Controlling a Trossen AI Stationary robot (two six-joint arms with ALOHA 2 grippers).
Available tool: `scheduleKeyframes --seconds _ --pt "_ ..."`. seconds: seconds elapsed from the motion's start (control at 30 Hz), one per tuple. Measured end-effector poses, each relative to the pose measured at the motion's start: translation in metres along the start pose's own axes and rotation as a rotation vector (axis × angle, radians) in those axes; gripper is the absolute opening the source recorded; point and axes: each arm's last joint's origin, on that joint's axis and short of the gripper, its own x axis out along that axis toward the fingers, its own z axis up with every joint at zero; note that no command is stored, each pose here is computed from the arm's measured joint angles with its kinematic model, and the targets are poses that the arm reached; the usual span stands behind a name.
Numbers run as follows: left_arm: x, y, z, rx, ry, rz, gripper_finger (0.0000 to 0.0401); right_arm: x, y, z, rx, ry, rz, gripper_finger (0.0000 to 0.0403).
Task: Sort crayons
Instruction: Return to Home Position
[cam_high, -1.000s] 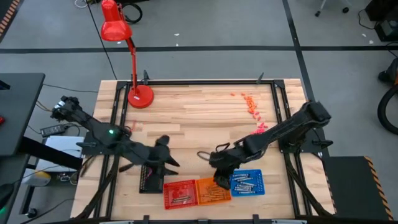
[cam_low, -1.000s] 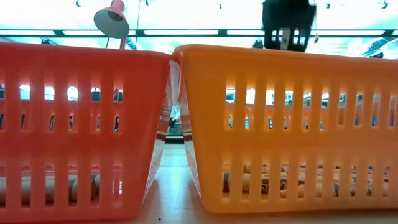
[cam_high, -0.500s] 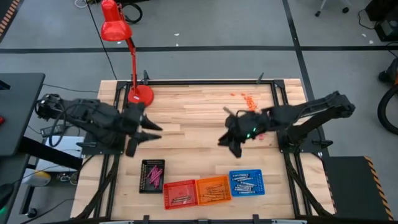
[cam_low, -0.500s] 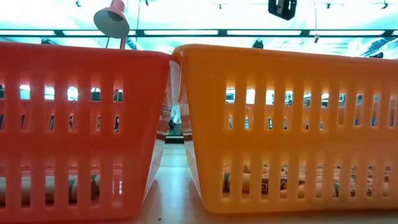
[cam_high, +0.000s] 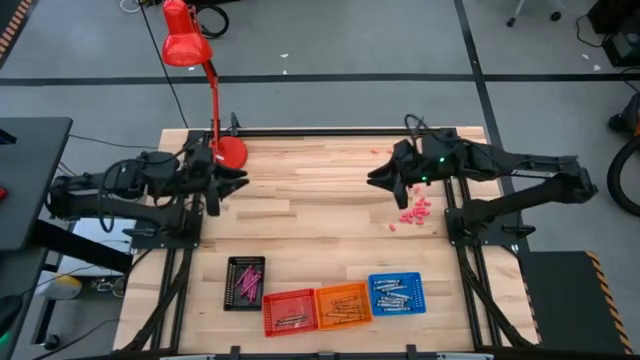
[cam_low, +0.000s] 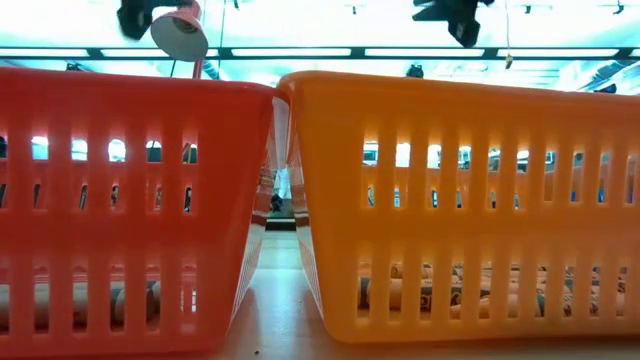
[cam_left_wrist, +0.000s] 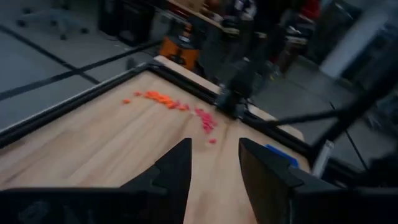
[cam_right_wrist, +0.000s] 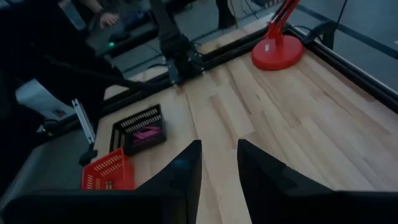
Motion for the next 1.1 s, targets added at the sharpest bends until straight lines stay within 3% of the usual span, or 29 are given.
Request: scheduleKeyframes --seconds 0.37,0.8,1.1 --pt "-0.021 0.038 -0.037 -0.24 -0.116 0.1 0.0141 -0.012 -0.041 -0.054 0.076 -0.131 0.004 0.0107" --pt "-0.066 0.052 -0.048 -0.277 -0.27 0.156 0.0141 -0.066 -0.052 -0.091 0.189 -0.405 -0.086 0.0107" --pt "-0.068 0.052 -0.045 -0.252 -0.359 0.148 0.0141 -0.103 -0.051 -0.101 0.213 -0.59 -0.149 0.0107"
